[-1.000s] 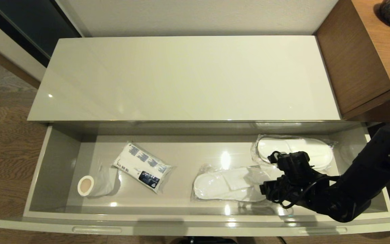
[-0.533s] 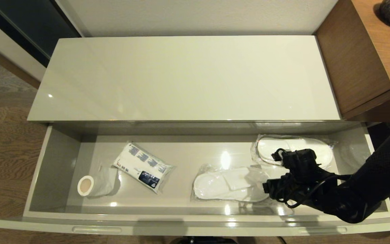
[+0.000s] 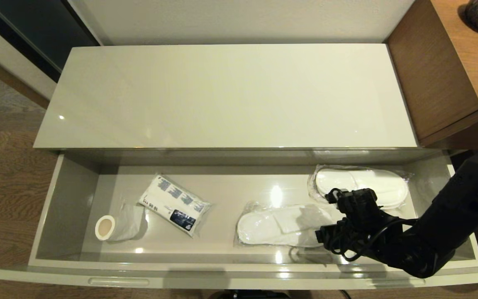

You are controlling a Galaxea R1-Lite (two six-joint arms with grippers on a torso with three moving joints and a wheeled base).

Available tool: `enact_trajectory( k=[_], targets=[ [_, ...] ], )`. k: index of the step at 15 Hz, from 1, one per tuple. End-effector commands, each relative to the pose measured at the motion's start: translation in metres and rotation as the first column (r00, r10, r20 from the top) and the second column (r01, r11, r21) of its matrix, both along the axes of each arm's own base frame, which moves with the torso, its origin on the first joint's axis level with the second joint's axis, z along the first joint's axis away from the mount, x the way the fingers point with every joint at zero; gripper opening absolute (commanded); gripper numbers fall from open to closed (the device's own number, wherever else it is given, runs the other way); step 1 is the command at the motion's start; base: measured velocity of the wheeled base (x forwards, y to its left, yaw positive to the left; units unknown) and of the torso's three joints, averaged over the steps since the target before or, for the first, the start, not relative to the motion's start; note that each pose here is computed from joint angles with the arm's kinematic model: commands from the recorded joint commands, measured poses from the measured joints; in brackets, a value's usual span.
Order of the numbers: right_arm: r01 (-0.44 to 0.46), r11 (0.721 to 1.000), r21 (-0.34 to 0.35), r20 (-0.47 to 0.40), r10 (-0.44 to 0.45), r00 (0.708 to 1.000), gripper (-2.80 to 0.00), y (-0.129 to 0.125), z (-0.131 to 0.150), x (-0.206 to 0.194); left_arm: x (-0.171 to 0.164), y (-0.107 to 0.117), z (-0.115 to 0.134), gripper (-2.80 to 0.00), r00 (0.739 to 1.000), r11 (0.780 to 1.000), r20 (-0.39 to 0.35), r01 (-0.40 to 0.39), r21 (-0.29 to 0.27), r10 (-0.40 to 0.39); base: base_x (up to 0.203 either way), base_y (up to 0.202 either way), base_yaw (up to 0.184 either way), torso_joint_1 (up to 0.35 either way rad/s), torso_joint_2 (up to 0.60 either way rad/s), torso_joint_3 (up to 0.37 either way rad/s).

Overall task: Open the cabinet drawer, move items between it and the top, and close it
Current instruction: Take out the disposable slippers from the drawer

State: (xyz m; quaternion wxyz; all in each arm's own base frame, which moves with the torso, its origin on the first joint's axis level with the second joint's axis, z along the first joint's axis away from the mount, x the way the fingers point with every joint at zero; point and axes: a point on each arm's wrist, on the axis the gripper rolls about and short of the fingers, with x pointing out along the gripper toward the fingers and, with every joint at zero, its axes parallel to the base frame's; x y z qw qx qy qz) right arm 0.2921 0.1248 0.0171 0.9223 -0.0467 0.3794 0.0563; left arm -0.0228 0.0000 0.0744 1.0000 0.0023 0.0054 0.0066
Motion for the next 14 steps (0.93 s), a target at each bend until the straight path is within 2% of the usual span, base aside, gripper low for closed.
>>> enact_trajectory(
  k=[1, 4, 10, 14],
  targets=[
    [-0.003, 1.0, -0.008, -0.011, 0.003, 1.0, 0.0, 0.002, -0.005, 0.0, 0.0, 0.0, 0.0, -2.8, 1.0, 1.0, -0.001, -0.001, -0.002, 0.001, 0.0, 0.0, 0.0, 0.0, 0.0, 0.0],
    [0.012, 0.998, -0.06, 0.01, -0.012, 1.0, 0.0, 0.011, -0.012, -0.004, 0.0, 0.0, 0.0, -2.8, 1.0, 1.0, -0.001, -0.001, 0.0, 0.001, 0.0, 0.0, 0.0, 0.0, 0.0, 0.0],
    [-0.008, 0.999, -0.052, 0.042, 0.011, 0.999, 0.0, 0.018, -0.013, -0.008, 0.0, 0.0, 0.0, -2.8, 1.0, 1.0, -0.003, -0.001, 0.0, 0.001, 0.0, 0.0, 0.0, 0.0, 0.0, 0.0],
    [-0.03, 0.998, -0.063, 0.099, 0.036, 0.994, 0.0, 0.028, 0.002, -0.011, 0.0, 0.0, 0.0, -2.8, 1.0, 1.0, -0.001, 0.0, -0.001, 0.0, 0.0, 0.0, 0.0, 0.0, 0.0, 0.0]
  ],
)
